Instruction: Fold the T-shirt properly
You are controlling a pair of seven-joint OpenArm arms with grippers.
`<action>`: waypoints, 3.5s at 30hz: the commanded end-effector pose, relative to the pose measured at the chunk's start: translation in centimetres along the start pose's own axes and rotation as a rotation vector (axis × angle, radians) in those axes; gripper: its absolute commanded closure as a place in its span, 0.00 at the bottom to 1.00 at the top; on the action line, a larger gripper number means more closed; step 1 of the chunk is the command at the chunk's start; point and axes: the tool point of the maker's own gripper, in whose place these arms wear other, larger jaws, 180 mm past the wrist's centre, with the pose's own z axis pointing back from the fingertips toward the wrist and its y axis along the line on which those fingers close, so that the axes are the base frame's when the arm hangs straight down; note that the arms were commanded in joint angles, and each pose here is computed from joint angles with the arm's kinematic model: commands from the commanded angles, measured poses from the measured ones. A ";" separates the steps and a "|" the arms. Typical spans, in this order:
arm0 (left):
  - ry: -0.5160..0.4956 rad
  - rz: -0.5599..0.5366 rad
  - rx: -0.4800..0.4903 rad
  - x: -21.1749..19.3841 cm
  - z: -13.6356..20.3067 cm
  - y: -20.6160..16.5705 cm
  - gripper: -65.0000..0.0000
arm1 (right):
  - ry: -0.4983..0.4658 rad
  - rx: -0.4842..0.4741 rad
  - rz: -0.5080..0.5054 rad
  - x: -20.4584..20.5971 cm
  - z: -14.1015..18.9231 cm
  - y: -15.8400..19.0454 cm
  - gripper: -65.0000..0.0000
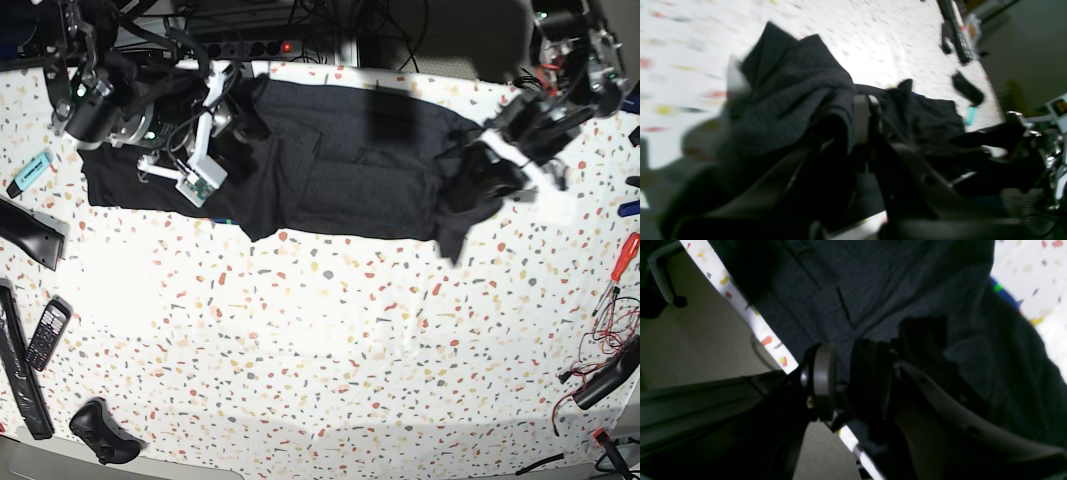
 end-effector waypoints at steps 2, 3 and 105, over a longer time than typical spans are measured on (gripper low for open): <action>-0.006 -0.024 -0.084 0.2 -1.5 -2.8 1.00 | -0.044 -0.011 0.026 1.4 0.5 -0.4 0.69; 0.015 -0.030 -0.105 -0.3 -2.3 -3.7 1.00 | -0.041 -0.023 0.027 1.4 0.5 -0.7 0.69; 0.266 -0.400 0.131 -5.0 -2.1 0.4 0.62 | 0.080 -0.178 0.099 4.5 -5.5 -2.0 0.76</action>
